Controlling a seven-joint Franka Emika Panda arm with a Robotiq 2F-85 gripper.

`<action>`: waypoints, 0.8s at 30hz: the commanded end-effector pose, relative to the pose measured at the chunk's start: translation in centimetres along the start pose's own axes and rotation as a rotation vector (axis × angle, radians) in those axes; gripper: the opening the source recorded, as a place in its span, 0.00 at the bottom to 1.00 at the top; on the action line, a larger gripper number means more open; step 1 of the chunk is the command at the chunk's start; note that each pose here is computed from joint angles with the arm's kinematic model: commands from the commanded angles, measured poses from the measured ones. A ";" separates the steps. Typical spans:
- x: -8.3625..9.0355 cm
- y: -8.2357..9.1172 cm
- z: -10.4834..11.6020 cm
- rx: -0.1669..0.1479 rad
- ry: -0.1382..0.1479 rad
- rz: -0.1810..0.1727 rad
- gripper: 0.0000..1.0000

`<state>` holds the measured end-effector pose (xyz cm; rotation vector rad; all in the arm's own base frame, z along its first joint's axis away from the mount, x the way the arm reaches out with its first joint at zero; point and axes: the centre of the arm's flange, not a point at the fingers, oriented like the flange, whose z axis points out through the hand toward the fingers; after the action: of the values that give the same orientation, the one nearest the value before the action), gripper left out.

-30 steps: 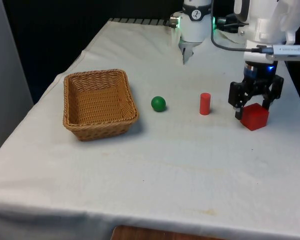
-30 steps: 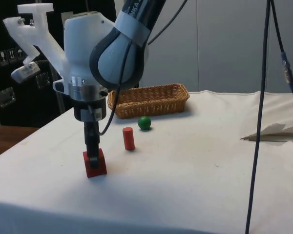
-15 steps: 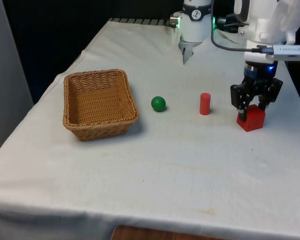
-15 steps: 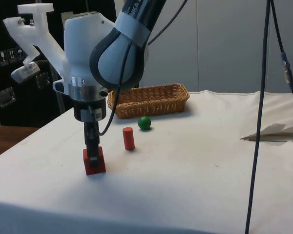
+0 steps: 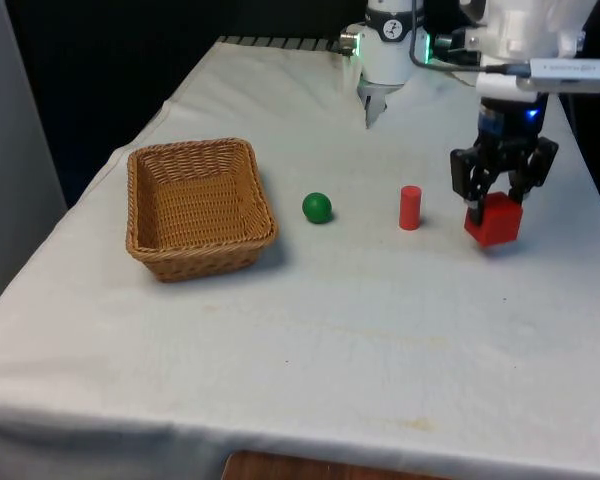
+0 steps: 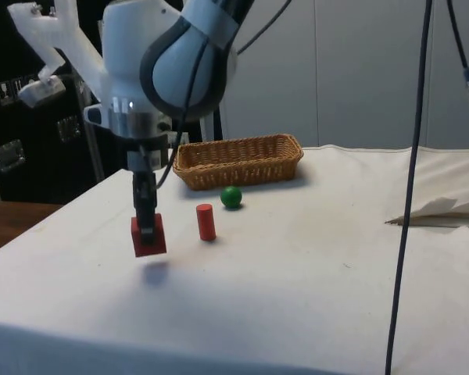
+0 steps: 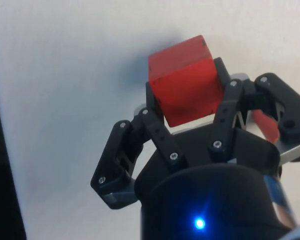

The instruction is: Pick up the object to the left of the cylinder and place it into the basket.

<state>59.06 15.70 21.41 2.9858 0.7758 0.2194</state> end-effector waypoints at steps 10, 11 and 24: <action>0.5 0.5 -3.4 0.008 0.006 0.010 0.02; 0.5 0.4 -3.2 0.014 0.011 0.008 0.02; 0.1 2.5 -6.1 0.011 0.007 0.028 0.02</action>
<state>59.51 14.01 27.39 3.0147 0.7403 0.2308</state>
